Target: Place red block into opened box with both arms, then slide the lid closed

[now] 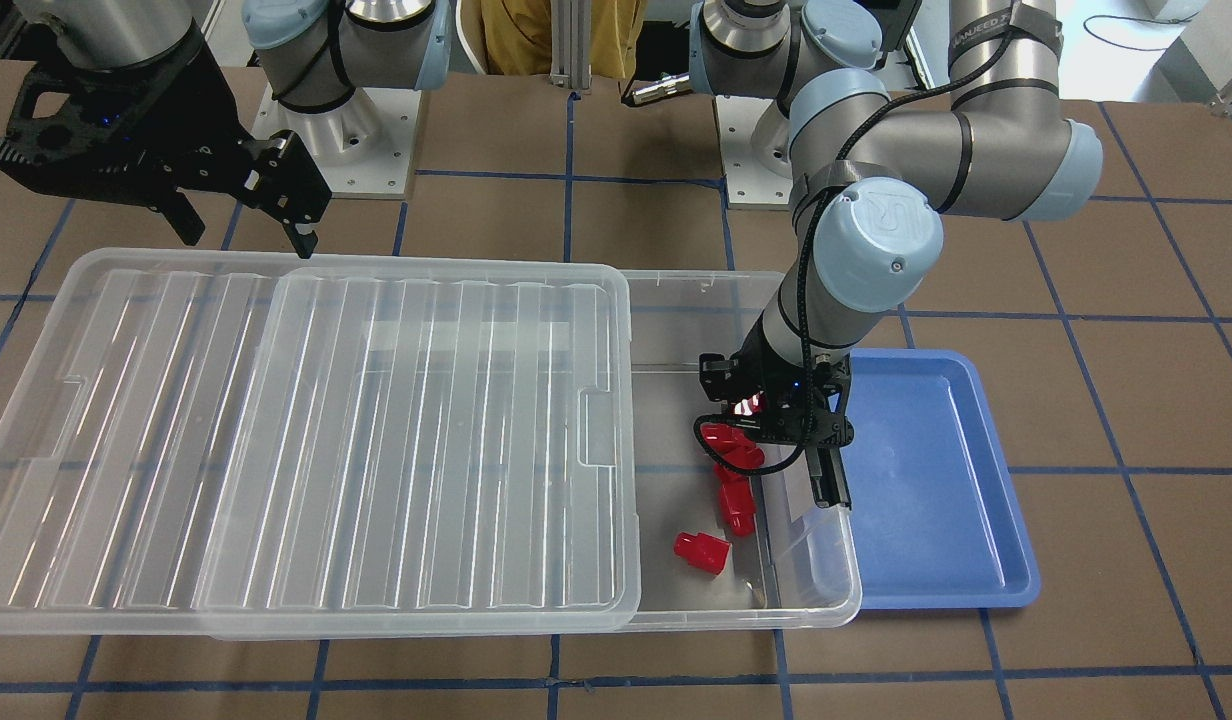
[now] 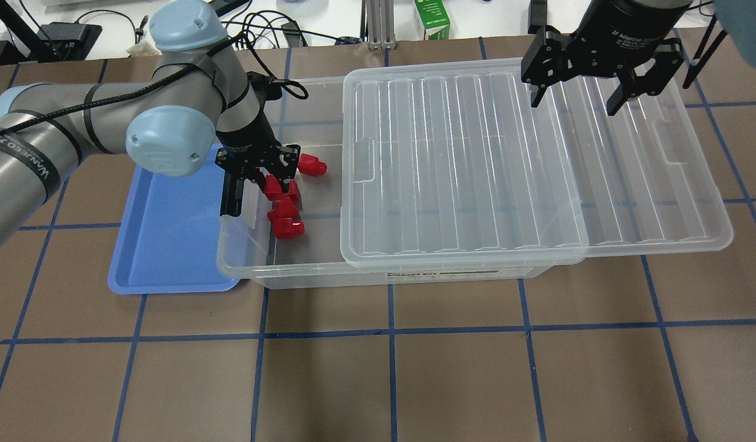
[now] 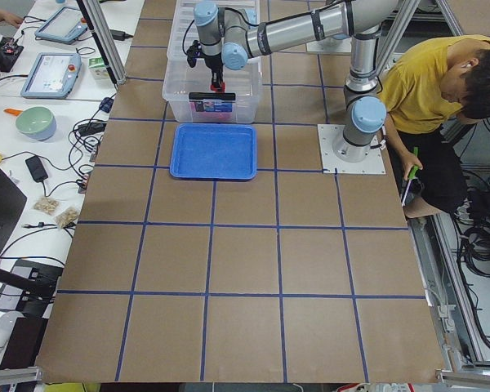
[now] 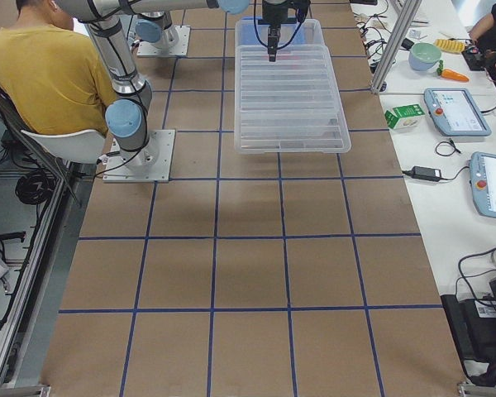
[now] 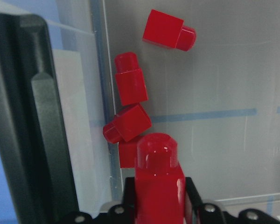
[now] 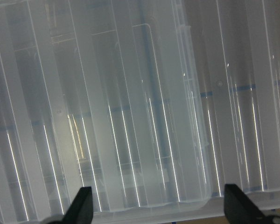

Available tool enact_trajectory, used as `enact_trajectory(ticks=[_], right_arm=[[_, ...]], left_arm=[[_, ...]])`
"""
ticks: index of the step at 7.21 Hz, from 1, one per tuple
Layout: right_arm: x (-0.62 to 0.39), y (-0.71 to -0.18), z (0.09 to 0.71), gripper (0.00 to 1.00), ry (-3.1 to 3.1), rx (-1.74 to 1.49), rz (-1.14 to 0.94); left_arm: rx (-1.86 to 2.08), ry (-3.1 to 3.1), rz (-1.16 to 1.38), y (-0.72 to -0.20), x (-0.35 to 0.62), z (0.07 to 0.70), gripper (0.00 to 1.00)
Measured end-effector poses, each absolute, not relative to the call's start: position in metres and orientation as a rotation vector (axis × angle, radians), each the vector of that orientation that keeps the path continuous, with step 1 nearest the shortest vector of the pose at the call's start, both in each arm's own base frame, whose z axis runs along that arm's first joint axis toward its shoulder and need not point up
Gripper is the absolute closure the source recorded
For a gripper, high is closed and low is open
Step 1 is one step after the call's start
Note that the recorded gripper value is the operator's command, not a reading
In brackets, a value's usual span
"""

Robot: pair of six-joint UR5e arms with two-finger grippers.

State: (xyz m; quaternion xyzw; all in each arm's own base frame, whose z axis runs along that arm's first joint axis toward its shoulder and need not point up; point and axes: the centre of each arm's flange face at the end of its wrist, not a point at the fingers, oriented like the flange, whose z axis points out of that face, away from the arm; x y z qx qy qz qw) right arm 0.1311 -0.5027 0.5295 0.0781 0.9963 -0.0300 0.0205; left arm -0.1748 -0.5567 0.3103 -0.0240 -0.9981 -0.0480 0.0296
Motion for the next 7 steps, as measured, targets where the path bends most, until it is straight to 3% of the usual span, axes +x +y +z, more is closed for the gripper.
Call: enact_trajectory(ticks=[2,5,7], right_arm=[[0.131,-0.503,0.529,0.0,3.09,0.239,-0.095],[0.131,-0.503,0.529,0.0,3.09,0.238,-0.094],[0.131,-0.504,0.529,0.0,3.089,0.238,-0.094]], left_arm=[[-0.061,-3.076,-0.136,-0.554,-0.177,0.31,0.29],[-0.059,-3.076,-0.048,-0.556,-0.175,0.339,0.05],[-0.059,-3.078,0.039,-0.56,-0.173,0.387,0.0]])
